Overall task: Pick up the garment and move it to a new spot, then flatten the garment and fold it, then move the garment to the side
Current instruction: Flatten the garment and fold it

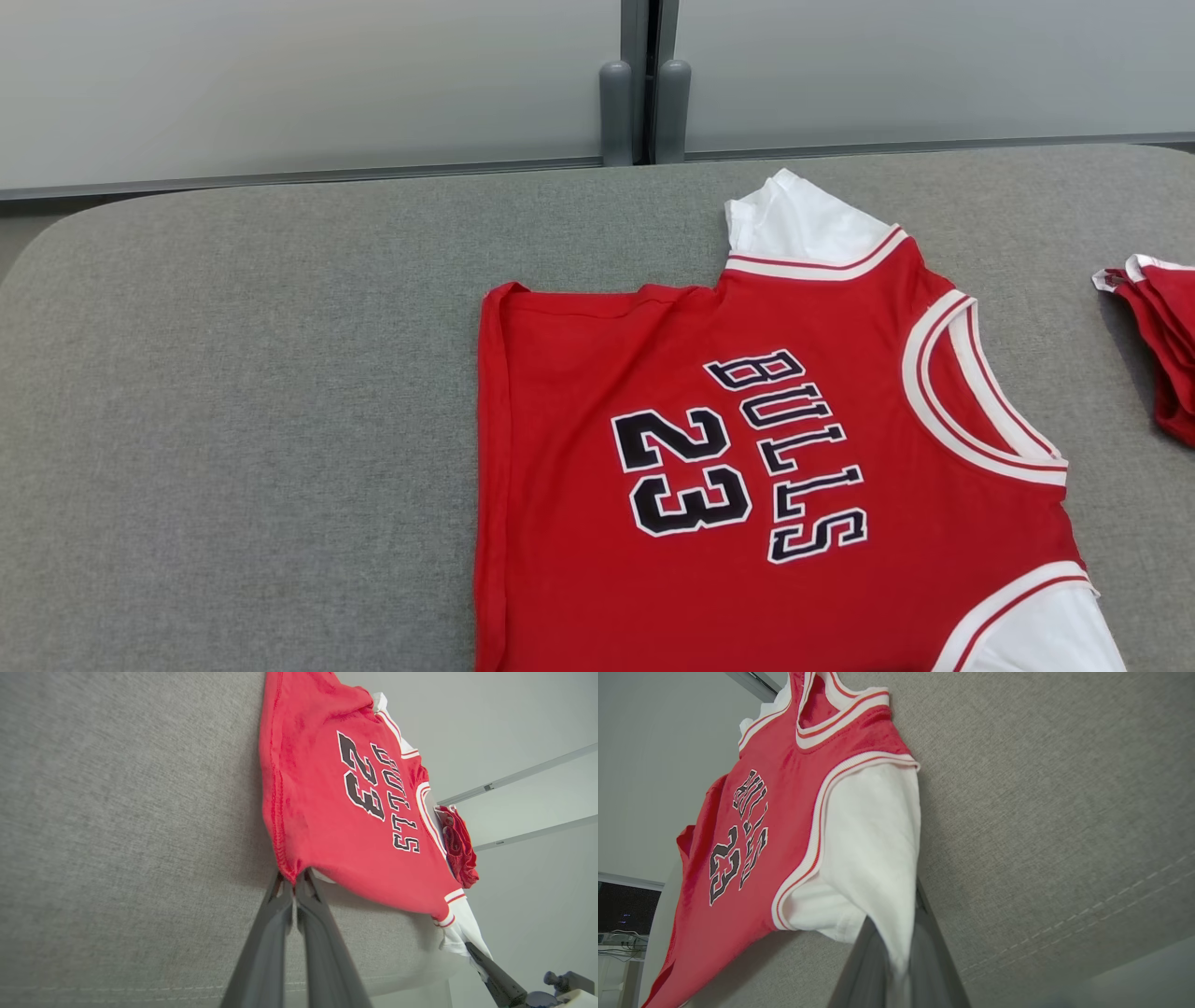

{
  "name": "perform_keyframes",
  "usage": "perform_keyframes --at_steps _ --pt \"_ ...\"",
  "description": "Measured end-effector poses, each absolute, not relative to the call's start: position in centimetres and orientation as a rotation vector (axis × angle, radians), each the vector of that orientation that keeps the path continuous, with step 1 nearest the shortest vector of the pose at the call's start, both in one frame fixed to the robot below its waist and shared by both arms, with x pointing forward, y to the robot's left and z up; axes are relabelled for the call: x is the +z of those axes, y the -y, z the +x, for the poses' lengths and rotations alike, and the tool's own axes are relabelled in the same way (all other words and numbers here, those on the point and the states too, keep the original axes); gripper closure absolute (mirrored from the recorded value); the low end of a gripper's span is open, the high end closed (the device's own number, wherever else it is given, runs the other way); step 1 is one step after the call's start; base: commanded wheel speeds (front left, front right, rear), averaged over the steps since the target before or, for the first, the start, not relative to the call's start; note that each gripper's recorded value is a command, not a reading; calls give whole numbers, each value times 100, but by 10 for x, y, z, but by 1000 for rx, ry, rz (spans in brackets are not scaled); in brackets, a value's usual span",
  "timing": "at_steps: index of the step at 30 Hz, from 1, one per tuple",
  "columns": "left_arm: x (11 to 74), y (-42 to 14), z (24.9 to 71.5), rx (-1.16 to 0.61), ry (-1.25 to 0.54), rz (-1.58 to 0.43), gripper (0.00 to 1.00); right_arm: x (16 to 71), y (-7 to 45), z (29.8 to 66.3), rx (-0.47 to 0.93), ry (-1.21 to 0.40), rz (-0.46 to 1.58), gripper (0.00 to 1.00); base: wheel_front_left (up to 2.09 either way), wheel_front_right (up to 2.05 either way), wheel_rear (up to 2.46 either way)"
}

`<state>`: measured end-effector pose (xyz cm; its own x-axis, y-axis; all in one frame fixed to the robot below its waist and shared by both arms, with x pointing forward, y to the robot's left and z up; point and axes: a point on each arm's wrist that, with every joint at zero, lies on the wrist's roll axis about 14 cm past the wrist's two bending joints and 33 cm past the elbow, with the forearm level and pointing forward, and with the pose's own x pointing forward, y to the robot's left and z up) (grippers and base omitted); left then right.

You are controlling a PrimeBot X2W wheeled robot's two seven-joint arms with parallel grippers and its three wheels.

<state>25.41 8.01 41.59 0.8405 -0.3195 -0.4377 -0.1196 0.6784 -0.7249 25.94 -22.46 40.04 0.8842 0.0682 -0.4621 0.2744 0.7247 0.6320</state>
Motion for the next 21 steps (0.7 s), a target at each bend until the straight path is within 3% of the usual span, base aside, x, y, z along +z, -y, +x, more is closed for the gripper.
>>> perform_keyframes --at_steps 6,11,21 --pt "436 -76 255 -145 -555 -858 100 412 235 260 -124 -453 739 100 0 0 0" --pt "462 -71 287 -247 -510 -840 100 431 236 299 -52 -408 705 100 0 0 0" --pt "464 -57 349 -355 -567 -759 100 431 223 374 82 -509 550 100 0 0 0"
